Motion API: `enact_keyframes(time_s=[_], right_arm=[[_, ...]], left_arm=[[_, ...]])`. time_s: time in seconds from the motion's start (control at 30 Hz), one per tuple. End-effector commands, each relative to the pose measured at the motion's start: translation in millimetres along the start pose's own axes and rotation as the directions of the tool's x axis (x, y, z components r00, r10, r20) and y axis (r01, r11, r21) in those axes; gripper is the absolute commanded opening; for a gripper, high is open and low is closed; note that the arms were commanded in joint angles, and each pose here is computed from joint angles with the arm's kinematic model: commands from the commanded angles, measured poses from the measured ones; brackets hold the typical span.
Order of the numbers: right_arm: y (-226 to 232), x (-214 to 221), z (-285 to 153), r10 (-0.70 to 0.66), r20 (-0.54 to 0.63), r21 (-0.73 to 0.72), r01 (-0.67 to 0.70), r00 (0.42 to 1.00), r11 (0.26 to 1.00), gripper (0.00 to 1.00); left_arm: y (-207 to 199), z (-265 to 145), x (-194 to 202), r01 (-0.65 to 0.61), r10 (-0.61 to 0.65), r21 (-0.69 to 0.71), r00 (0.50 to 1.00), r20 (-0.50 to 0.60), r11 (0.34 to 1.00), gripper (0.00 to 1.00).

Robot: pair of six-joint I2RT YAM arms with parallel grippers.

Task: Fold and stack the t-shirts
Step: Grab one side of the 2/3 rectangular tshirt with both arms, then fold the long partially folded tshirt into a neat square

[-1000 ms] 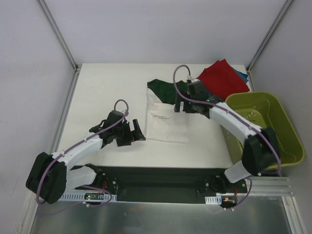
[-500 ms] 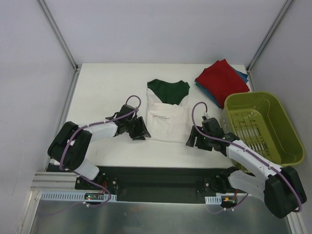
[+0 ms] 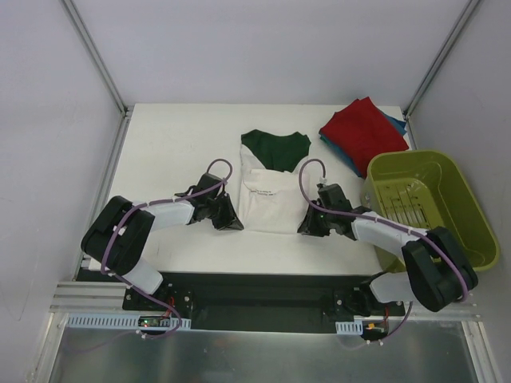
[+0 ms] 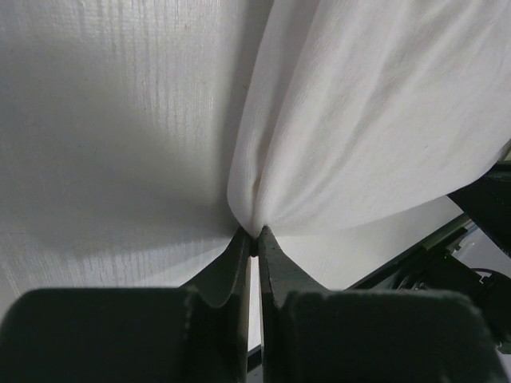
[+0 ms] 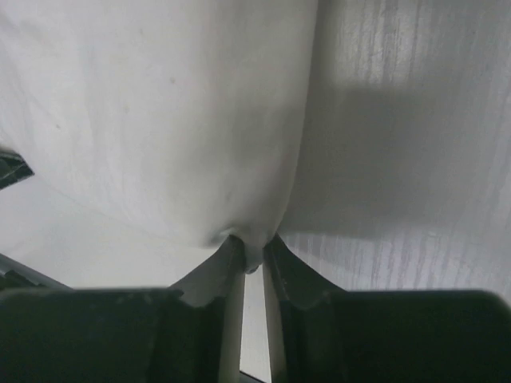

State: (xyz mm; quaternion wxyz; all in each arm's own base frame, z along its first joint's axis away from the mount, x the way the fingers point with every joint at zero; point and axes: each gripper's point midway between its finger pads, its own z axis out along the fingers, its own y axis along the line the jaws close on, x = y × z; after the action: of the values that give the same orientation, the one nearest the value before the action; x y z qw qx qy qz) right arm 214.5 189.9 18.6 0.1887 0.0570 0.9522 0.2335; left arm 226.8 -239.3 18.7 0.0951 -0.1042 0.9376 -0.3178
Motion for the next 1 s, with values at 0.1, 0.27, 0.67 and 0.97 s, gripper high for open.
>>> enact_keyframes(time_s=[0.1,0.27,0.67,0.97], right_arm=[[8.4,5.4,-3.7,-0.006,-0.006,-0.065,0.005,1.000,0.998,0.01],[25.8,40.5,-44.7,-0.084,-0.011,-0.178,0.080,0.996,0.981,0.01],[45.2,66.3,-155.7,-0.153,0.121,-0.331,0.185,0.981,0.925,0.01],[36.0,35.6,-200.9,-0.235,0.239,-0.181,0.281,0.942,0.943,0.01]], left_arm=[[13.8,-7.5,18.2,-0.001,0.001,-0.023,1.000,-0.016,1.000,0.00],[9.6,-36.4,54.9,-0.026,0.026,0.032,1.000,-0.013,0.999,0.00],[-39.9,-136.9,94.4,-0.143,0.104,0.257,0.982,0.160,0.956,0.00],[-73.5,-168.8,66.7,-0.231,0.141,0.280,0.941,0.307,0.932,0.00]])
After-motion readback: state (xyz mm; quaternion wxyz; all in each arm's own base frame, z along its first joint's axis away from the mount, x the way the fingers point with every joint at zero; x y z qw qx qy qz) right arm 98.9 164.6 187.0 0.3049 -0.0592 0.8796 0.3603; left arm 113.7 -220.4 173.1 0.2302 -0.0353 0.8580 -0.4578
